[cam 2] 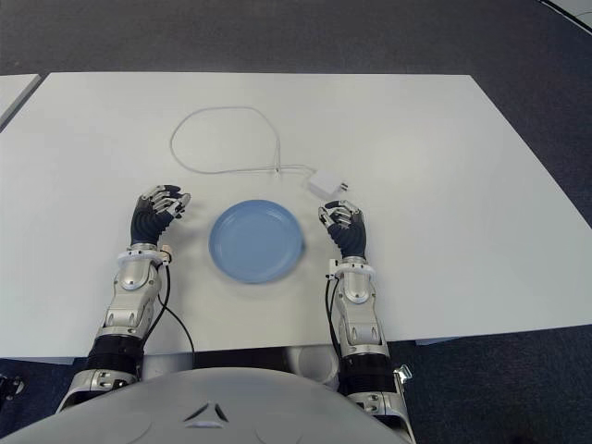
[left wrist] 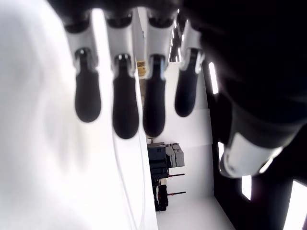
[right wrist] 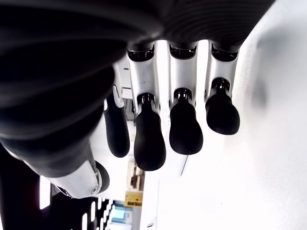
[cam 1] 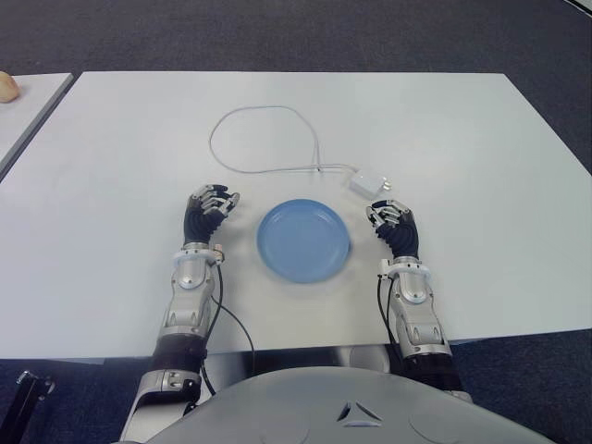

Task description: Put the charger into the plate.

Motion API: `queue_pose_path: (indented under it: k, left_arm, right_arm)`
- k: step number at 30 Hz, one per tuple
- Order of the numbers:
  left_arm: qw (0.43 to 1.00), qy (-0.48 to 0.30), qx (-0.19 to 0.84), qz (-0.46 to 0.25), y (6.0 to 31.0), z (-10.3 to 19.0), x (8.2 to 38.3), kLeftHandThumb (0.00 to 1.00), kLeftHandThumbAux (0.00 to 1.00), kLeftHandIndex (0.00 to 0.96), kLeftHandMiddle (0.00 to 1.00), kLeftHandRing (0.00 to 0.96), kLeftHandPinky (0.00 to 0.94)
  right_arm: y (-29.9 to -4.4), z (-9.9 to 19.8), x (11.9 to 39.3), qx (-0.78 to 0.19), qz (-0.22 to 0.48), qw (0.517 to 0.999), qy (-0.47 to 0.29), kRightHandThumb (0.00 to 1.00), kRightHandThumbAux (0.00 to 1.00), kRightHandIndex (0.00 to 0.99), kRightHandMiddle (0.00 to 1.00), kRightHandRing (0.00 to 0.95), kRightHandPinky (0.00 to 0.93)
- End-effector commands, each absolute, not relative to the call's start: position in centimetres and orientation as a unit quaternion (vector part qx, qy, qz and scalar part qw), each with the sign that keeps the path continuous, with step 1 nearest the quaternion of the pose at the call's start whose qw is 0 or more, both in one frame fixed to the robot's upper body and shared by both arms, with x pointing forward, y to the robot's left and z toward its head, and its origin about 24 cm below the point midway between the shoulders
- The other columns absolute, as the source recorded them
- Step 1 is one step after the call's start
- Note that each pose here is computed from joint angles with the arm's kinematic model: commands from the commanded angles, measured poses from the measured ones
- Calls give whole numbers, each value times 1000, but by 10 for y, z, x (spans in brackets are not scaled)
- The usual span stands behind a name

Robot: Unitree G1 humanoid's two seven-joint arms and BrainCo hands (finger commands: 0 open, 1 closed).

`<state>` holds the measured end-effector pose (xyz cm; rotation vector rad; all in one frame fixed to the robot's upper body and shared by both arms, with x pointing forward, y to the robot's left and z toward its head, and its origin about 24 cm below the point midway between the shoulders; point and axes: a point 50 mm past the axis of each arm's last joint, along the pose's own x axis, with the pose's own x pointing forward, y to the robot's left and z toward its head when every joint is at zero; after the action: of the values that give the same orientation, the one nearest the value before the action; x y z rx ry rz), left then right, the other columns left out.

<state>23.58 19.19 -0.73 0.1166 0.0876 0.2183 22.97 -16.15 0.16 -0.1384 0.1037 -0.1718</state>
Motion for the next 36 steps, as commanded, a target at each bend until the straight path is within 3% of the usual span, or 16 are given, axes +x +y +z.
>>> queue_pose_path:
  k: [1, 12, 18, 20, 23, 26, 31, 36]
  left_arm:
    - [992, 54, 62, 99, 191, -11, 233, 832, 681, 398, 492, 595, 586]
    - [992, 51, 64, 100, 191, -11, 233, 832, 681, 397, 491, 592, 576]
    - [992, 49, 63, 98, 190, -12, 233, 832, 681, 400, 488, 585, 568]
    - [992, 49, 63, 97, 190, -12, 233, 832, 681, 401, 487, 583, 568]
    - [992, 50, 62, 95, 190, -12, 233, 832, 681, 401, 487, 583, 571]
    - [992, 50, 62, 94, 189, -12, 233, 832, 681, 401, 487, 584, 573]
    - [992, 53, 60, 93, 189, -12, 232, 832, 681, 401, 487, 583, 572]
    - [992, 53, 61, 94, 189, -12, 231, 832, 680, 401, 487, 582, 568]
  right_arm:
    - [-162, -2, 228, -69, -87, 992, 65, 704, 727, 433, 738, 739, 749]
    - [-165, 3, 230, -105, -85, 990, 25, 703, 728, 432, 735, 739, 752]
    - [-170, 23, 240, -194, -67, 978, -40, 695, 729, 420, 644, 653, 636]
    - [-170, 29, 244, -227, -63, 970, -59, 690, 728, 410, 534, 547, 536]
    - [-170, 33, 248, -272, -62, 957, -77, 501, 633, 197, 341, 355, 373]
    - [-172, 39, 256, -311, -60, 944, -93, 431, 532, 82, 209, 212, 228]
    - [-182, 47, 272, -363, -59, 924, -107, 431, 337, 13, 47, 48, 52]
    - [-191, 52, 290, -402, -62, 908, -103, 464, 210, 2, 7, 7, 8]
